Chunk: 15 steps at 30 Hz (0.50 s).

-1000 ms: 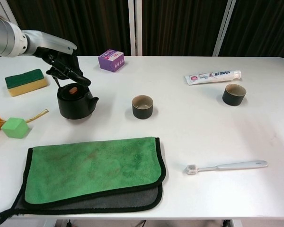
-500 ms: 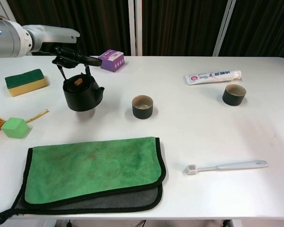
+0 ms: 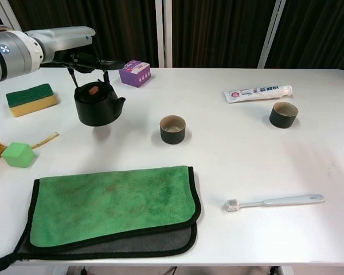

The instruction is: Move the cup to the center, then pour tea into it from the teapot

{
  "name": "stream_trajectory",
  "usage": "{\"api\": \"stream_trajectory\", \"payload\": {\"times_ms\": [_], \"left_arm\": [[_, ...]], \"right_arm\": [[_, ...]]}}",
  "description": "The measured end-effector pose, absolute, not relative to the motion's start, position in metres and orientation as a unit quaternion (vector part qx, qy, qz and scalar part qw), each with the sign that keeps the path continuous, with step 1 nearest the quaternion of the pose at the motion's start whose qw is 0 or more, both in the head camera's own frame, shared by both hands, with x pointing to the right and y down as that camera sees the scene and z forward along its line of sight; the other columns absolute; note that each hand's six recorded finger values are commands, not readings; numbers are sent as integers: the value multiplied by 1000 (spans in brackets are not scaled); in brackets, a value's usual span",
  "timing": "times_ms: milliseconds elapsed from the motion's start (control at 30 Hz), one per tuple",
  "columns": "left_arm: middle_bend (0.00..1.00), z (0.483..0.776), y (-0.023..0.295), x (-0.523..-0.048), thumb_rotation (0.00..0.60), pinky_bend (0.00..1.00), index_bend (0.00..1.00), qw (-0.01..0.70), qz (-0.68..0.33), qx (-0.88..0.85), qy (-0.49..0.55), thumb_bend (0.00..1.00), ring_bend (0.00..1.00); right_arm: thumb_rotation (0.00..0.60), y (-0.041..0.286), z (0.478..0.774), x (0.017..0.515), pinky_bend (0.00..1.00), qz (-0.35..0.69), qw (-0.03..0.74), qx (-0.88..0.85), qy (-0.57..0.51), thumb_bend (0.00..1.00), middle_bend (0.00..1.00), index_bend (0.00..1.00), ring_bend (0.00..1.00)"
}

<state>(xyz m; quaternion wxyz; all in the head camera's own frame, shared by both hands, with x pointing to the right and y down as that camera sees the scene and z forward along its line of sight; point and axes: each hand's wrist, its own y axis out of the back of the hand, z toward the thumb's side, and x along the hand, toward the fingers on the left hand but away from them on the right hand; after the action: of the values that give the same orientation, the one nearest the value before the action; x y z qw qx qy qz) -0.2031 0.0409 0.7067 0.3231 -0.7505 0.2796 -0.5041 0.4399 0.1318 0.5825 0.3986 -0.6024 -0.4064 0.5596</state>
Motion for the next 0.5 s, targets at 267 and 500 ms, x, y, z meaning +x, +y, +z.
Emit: {"api": "stream_trajectory", "payload": {"times_ms": [267, 500], "left_arm": [[1000, 709, 41, -204, 287, 401, 1000, 329, -499, -746, 293, 228, 946], [1000, 709, 40, -206, 334, 410, 1000, 328, -498, -743, 304, 231, 962]], "right_arm": [[600, 132, 582, 439, 0, 560, 400, -602, -406, 326, 0, 0, 0], [600, 133, 583, 440, 0, 561, 398, -602, -405, 326, 0, 0, 0]]}}
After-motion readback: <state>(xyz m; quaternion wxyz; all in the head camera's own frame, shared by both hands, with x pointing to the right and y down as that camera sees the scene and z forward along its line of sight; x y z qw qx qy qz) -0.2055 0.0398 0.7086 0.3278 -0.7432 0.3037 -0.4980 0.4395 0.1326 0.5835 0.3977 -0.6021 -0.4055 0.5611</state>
